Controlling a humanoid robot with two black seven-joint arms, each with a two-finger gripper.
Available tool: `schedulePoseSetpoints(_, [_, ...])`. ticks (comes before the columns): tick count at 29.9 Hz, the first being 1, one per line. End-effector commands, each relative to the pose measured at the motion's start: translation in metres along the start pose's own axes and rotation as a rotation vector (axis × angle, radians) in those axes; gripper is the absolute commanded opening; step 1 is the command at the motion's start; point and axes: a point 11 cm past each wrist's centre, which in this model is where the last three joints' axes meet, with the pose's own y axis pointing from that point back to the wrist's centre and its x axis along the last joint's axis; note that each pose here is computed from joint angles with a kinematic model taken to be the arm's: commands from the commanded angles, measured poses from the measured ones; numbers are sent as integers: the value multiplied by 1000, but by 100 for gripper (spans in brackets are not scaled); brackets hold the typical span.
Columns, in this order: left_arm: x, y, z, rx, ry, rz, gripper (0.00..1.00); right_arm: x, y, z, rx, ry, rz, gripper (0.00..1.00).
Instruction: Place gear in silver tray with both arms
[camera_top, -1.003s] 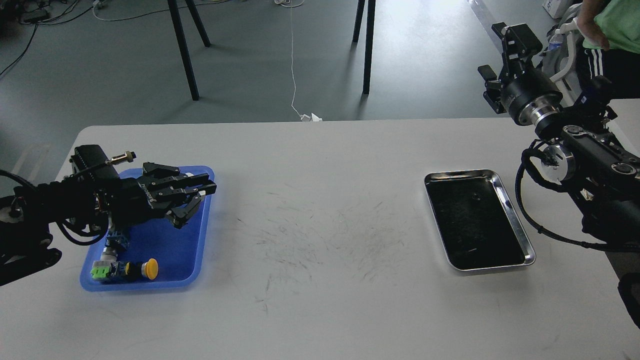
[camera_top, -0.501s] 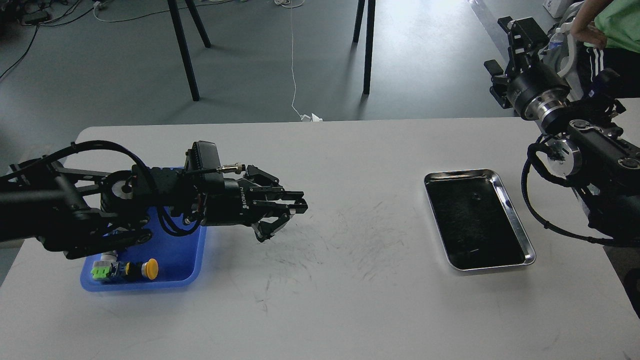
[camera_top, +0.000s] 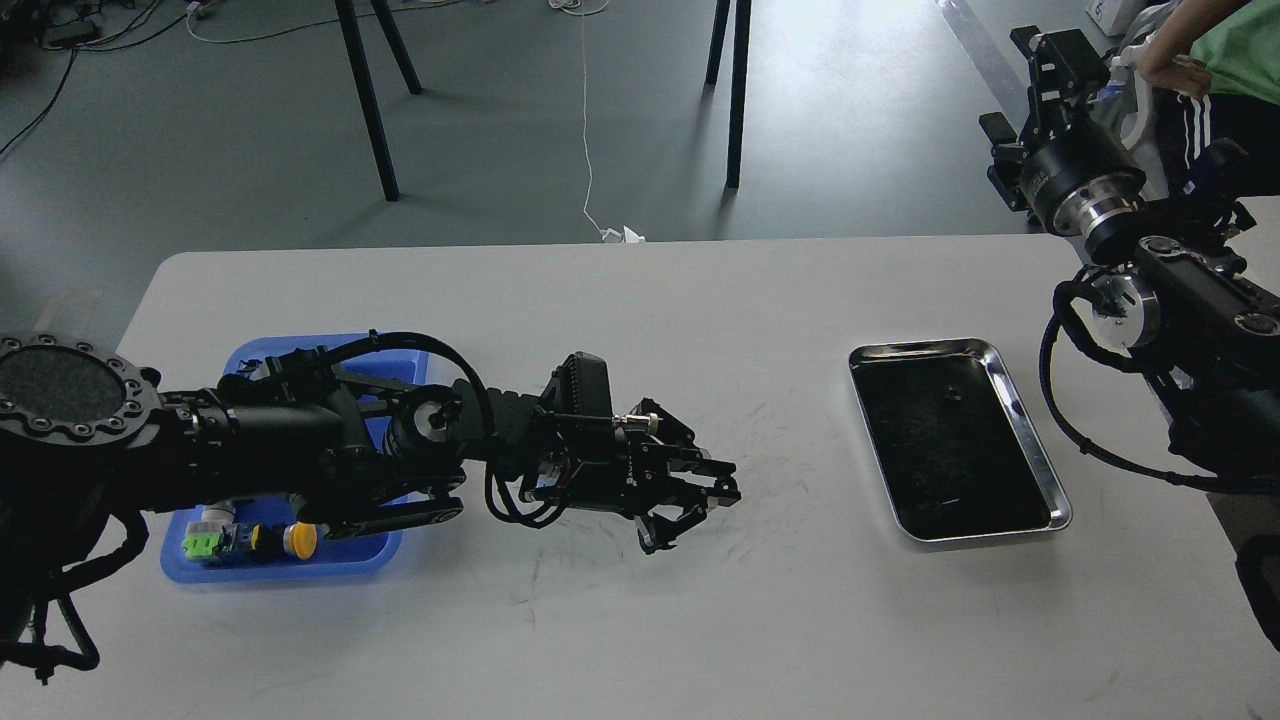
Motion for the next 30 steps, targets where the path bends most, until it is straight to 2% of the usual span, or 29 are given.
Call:
schedulePoseSetpoints(1, [-4, -5, 2, -7, -8, -17, 15, -15, -2, 7, -6, -25, -17, 94])
schedulePoseSetpoints(4, [-17, -10, 7, -15, -3, -43, 16, -23, -3, 11, -12, -35, -27, 94])
schedulePoseSetpoints(11, [-15, -26, 10, -10, 4, -36, 16, -27, -4, 13, -13, -39, -31, 94])
schedulePoseSetpoints(23, [-14, -23, 0, 26, 33, -31, 19, -31, -4, 14, -16, -37, -40, 94])
schedulePoseSetpoints(30, [-15, -23, -1, 28, 34, -33, 27, -32, -4, 15, -18, -35, -45, 94])
